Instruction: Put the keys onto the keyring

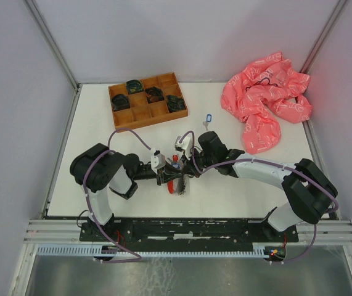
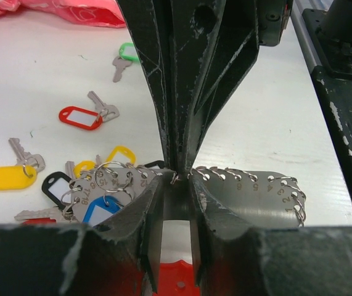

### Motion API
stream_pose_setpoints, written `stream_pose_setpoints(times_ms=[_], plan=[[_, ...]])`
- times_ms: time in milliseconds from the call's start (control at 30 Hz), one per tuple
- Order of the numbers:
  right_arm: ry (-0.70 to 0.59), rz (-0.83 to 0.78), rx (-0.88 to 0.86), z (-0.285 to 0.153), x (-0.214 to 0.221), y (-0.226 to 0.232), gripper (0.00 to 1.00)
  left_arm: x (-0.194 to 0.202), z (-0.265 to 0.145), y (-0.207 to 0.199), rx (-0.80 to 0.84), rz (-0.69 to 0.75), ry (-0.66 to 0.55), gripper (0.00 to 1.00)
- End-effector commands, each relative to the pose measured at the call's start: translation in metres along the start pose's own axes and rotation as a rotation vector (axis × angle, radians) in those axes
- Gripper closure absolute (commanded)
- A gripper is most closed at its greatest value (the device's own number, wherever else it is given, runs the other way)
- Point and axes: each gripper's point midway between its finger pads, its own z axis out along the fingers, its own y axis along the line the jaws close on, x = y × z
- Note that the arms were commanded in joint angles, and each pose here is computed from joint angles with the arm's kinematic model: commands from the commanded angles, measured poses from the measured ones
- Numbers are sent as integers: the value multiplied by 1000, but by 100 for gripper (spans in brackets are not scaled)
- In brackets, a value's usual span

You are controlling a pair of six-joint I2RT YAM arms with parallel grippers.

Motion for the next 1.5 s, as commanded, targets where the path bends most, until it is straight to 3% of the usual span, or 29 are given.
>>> stream_pose_setpoints(times_ms=[0, 267, 433, 600, 800, 1000, 1267, 1367, 1467], plan=[[-62, -50, -6, -3, -25, -1, 99, -26, 4, -2, 48, 115, -91, 73], [-63, -46, -7, -5, -24, 0, 99, -27, 5, -1, 43, 102, -94, 92], [-71, -45, -10, -5, -26, 1, 99, -30, 6, -6, 67, 103, -101, 93], [-72, -47, -17, -4, -27, 2, 99, -29, 7, -8, 76, 99, -99, 83], [-71, -46, -31, -2, -27, 3, 99, -28, 9, -7, 84, 87, -99, 81], [-65, -39, -13, -3, -25, 1, 99, -28, 8, -3, 52, 78, -99, 97], [-100, -30, 109, -29, -39, -8, 66, -31, 0, 5, -52, 51, -70, 97], [-124, -34, 165, -43, -44, -12, 50, -18, -1, 15, -107, 4, 21, 97], [-152, -33, 227, -55, -48, -17, 40, -7, 0, 24, -151, -7, 143, 97]])
